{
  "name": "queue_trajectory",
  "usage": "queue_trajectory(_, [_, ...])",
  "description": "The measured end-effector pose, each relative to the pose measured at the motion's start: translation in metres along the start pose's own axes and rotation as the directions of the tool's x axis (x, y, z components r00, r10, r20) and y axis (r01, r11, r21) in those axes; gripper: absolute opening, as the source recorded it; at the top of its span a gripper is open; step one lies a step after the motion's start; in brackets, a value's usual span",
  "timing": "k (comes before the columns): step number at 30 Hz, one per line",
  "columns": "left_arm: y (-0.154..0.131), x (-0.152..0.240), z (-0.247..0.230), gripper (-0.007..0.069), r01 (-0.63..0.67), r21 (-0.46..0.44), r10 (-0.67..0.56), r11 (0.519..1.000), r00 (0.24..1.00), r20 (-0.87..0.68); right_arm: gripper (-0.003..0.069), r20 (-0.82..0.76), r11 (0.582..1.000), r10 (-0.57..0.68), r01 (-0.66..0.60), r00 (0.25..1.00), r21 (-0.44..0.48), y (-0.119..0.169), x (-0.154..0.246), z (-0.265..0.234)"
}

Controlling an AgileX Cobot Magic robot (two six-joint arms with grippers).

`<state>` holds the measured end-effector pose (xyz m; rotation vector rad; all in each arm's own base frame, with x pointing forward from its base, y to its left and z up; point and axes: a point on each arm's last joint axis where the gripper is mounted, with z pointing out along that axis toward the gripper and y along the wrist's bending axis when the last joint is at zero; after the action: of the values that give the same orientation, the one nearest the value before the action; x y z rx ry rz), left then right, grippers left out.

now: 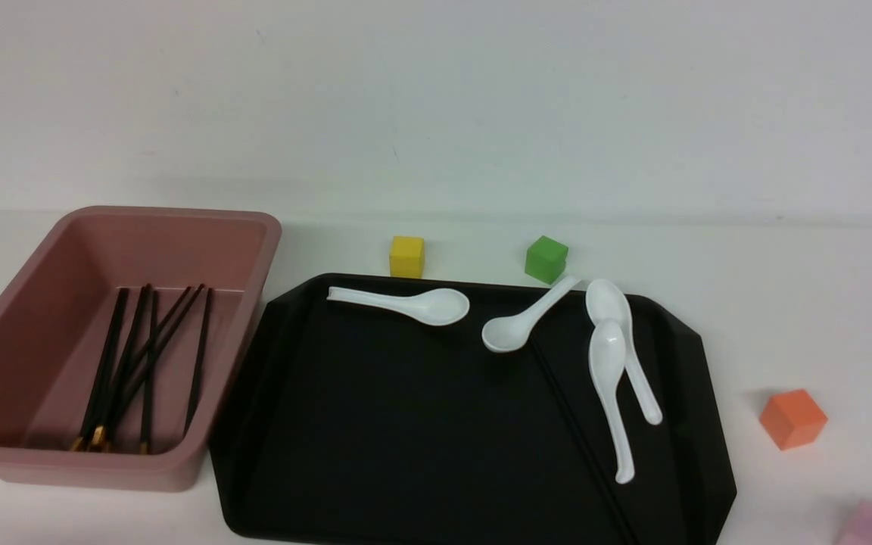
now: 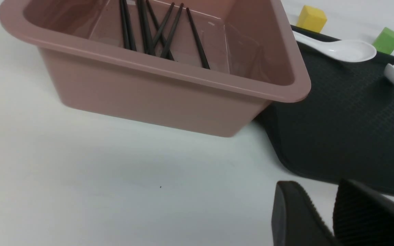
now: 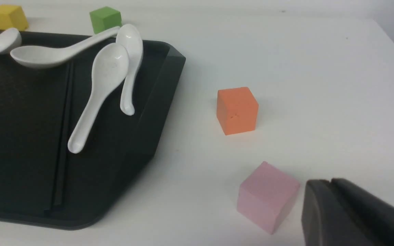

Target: On white tablecloth take chopsticks from black tray and put them in box.

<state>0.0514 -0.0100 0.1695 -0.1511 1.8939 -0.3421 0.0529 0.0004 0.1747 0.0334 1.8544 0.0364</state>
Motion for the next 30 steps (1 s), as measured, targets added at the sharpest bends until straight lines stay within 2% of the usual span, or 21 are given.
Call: queue_trajectory(30, [0.0000, 0.0000, 0.0000, 0.0227, 0.000, 0.000, 0.000, 1.000, 1.000, 0.000, 0.0087, 0.000, 1.000, 0.003, -0.003, 1.000, 0.000, 0.0000, -0.0001, 0.0000])
